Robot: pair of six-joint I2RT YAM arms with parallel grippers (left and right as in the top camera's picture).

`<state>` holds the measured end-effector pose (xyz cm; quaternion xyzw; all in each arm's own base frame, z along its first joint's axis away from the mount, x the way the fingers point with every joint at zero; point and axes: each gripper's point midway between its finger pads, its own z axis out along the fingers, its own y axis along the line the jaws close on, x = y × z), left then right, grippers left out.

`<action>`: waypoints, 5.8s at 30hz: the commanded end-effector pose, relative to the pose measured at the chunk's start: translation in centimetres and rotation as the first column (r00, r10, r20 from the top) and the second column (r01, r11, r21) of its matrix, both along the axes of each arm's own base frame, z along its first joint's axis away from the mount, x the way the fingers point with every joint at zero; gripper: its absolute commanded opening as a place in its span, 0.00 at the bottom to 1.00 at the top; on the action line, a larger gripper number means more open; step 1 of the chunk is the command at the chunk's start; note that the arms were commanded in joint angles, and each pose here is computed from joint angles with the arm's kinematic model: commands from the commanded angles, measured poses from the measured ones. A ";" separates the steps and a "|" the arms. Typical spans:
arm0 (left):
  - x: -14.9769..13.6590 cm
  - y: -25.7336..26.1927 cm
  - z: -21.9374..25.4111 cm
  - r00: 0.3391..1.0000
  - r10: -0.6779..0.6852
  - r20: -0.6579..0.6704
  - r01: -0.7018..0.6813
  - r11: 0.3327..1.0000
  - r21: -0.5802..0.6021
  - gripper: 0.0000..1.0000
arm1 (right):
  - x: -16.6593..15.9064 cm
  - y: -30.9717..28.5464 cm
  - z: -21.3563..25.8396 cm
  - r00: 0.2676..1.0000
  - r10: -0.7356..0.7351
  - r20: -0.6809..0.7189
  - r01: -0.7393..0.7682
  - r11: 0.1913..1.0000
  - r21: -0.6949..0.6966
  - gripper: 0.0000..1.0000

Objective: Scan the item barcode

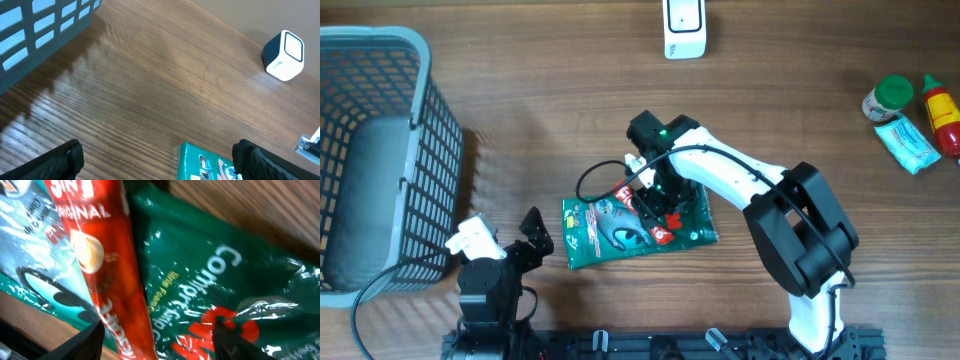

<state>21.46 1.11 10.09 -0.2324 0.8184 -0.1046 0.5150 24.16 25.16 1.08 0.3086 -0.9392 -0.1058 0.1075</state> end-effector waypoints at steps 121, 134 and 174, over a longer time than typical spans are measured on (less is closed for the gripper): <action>0.0 0.0 0.0 1.000 0.001 0.003 -0.001 1.000 -0.009 1.00 | -2.4 -3.2 -4.1 0.917 0.024 0.398 0.135 0.921 -0.365 0.05; 0.0 0.0 0.0 1.000 0.001 0.003 -0.001 1.000 -0.009 1.00 | -4.0 10.2 17.7 0.962 0.260 -0.088 -0.054 0.493 0.868 0.04; 0.0 0.0 0.0 1.000 0.001 0.003 -0.001 1.000 -0.009 1.00 | 2.1 8.9 27.7 0.013 -0.273 0.962 -0.910 -0.401 -0.102 0.05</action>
